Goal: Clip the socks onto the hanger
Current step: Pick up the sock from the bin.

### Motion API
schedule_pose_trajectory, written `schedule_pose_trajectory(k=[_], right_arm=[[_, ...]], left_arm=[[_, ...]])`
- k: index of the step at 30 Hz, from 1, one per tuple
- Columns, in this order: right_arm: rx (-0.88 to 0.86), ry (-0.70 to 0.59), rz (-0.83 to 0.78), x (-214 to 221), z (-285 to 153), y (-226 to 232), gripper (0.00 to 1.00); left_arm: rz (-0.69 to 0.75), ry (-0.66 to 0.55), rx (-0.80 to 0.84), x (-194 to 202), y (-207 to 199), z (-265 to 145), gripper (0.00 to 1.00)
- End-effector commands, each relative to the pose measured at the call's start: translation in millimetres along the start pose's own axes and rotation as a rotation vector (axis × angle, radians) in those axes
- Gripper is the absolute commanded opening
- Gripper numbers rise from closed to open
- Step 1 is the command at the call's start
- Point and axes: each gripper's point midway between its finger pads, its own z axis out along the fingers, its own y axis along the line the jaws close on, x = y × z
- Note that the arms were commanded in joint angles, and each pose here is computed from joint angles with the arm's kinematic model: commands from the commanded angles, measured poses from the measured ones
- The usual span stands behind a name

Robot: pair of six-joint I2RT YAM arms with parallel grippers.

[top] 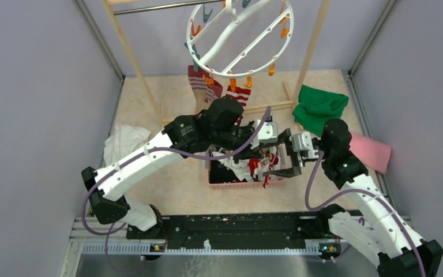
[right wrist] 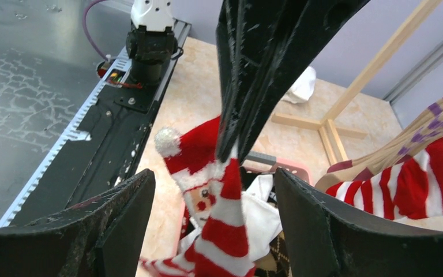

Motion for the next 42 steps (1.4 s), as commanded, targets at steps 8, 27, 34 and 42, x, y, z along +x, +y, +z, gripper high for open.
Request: schedule_pose_trajectory(k=[8,27,34,42], right_arm=[[0.090,-0.023,-0.004,-8,4,-22,0.57],[0.187,-0.013,0.072,-6,0,-33,0.00],[0.386,-0.147,0.240,-19,-15,-59,0.00],[0.494,-0.291,0.347,-32,-26,-74,0.00]], left_arm=[[0.066,-0.095,0.043,-30,-3,-3,0.00],[0.054,-0.516,-0.358,-77,35,-60,0.52],[0.017,-0.794,-0.478,-61,16,-121,0.99],[0.034,-0.813,-0.451,-15,5,-99,0.99]])
